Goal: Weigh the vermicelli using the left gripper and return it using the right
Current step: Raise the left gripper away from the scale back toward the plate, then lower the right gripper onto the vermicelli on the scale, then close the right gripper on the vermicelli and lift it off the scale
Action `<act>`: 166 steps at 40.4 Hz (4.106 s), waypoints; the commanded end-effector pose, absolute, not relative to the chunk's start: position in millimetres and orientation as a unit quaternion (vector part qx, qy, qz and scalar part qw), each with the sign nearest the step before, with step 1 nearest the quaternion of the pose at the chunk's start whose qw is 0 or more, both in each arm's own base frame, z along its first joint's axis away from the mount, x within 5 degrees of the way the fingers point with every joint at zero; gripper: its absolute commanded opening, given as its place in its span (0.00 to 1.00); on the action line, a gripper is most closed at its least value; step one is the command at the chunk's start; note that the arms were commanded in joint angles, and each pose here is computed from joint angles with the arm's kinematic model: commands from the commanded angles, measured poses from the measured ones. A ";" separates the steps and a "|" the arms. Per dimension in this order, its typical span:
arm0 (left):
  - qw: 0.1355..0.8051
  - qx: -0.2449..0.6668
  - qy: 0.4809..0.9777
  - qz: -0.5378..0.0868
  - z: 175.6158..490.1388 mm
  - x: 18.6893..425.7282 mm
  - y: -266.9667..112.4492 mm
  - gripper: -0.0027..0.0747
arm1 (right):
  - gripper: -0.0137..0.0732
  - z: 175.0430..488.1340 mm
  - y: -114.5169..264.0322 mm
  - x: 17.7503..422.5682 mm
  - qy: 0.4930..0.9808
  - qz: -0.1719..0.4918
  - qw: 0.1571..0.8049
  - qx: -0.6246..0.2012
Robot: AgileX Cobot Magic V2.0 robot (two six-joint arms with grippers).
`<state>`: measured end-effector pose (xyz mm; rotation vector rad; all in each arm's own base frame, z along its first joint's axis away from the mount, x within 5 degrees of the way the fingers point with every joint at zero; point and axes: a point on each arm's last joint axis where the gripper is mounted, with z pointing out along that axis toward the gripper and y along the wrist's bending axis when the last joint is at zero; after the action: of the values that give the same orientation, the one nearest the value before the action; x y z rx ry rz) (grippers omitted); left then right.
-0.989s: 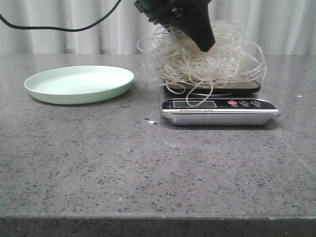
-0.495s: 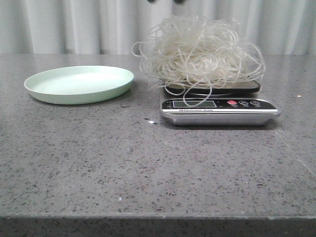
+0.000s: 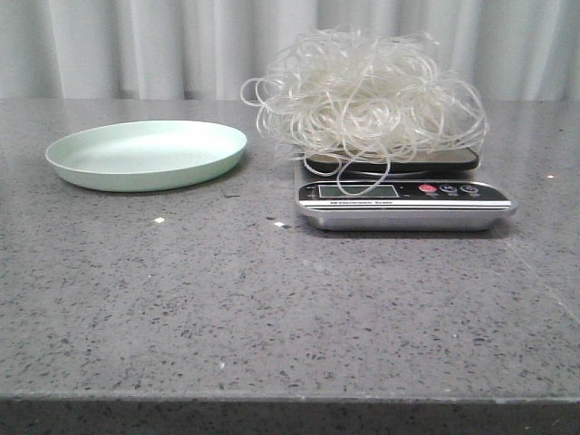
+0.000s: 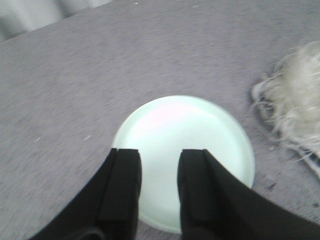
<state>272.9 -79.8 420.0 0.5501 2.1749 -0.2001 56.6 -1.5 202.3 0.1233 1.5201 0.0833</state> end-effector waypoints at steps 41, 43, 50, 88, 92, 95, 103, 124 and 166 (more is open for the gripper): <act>0.676 0.081 0.732 -0.012 304.6 104.8 -13.2 0.21 | 0.33 238.7 -2.5 49.2 0.625 0.028 0.779 0.051; 0.676 0.081 0.733 -0.012 303.3 104.9 -13.1 0.21 | 0.33 249.1 -1.9 48.1 0.630 0.021 0.775 0.042; 0.668 0.082 0.740 -0.013 299.4 105.3 -13.4 0.21 | 0.33 303.5 -1.9 52.9 0.647 -0.015 0.762 0.011; 0.668 0.083 0.740 -0.012 299.4 105.3 -13.4 0.21 | 0.79 429.9 111.8 283.6 0.800 0.119 0.569 -0.147; 0.668 0.083 0.740 -0.012 299.4 105.3 -13.4 0.21 | 0.85 418.4 122.5 297.4 0.823 0.145 0.531 -0.139; 0.668 0.083 0.740 -0.012 299.4 105.3 -13.4 0.21 | 0.86 408.9 128.1 306.2 0.838 0.157 0.506 -0.133; 0.668 0.083 0.740 -0.012 299.4 105.3 -13.4 0.21 | 0.86 379.9 135.8 322.6 0.868 0.152 0.452 -0.136; 0.668 0.083 0.740 -0.012 299.4 105.3 -13.4 0.21 | 0.83 309.9 147.8 349.6 0.927 0.126 0.320 -0.147; 0.668 0.083 0.740 -0.012 299.4 105.3 -13.4 0.21 | 0.33 432.4 135.7 317.3 0.861 0.158 0.459 -0.149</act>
<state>103.4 -14.7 284.1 0.2277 1.7601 -0.0271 330.9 141.7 376.7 -0.3916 2.3187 0.3585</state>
